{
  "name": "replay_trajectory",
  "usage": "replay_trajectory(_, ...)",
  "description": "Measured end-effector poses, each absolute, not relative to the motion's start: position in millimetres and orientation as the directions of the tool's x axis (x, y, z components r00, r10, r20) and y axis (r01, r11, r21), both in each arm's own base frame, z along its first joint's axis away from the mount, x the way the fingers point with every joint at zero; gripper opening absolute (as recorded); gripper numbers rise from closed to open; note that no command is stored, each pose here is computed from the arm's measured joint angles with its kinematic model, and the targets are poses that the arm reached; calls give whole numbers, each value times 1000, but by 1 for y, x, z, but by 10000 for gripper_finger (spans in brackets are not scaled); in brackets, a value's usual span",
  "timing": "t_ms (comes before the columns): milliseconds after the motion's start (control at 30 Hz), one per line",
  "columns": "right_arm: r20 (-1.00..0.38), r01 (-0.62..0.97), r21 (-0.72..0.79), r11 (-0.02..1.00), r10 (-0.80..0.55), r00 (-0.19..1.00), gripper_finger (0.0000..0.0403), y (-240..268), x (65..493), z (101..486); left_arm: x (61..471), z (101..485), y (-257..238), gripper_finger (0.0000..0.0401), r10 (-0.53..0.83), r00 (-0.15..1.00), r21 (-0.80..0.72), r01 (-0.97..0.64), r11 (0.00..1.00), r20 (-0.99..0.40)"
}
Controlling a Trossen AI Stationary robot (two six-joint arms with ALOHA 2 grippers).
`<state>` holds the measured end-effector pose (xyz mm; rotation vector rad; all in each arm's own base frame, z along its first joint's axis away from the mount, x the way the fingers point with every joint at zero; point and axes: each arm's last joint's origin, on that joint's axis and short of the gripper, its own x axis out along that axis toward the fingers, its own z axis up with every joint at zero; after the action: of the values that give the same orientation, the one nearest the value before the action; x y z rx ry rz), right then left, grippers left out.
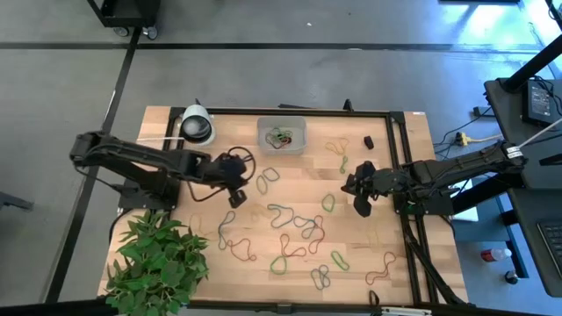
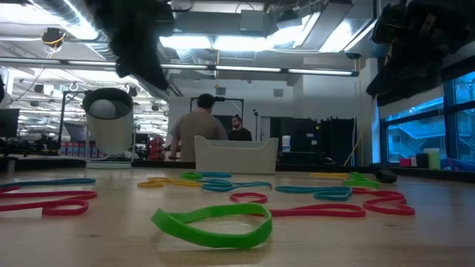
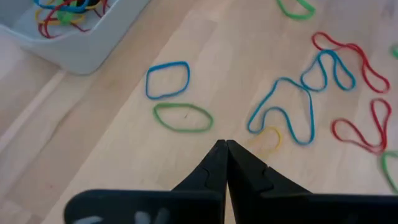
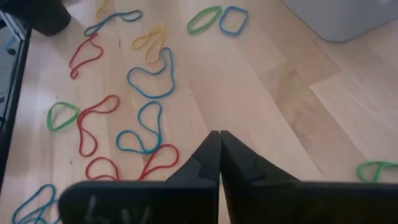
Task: Pick and place rubber bands into bin
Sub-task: Put the blue rubber band into the white bin
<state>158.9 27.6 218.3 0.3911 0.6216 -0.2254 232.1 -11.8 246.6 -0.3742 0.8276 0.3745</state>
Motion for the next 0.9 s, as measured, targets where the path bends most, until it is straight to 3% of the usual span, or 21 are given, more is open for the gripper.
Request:
replay_trajectory(400,-675,402,323,856,-89,733,2,38,192,227,179,235,-8,1,154,695,-177,-380,908,-702)
replay_trajectory(733,-862,562,216,799,-115,494,1,68,242,244,163,228,-7,1,126,711,-170,-330,928,-691)
replay_trajectory(900,-889,600,195,776,-119,443,1,85,274,240,163,228,-7,1,125,716,-140,-300,944,-687)
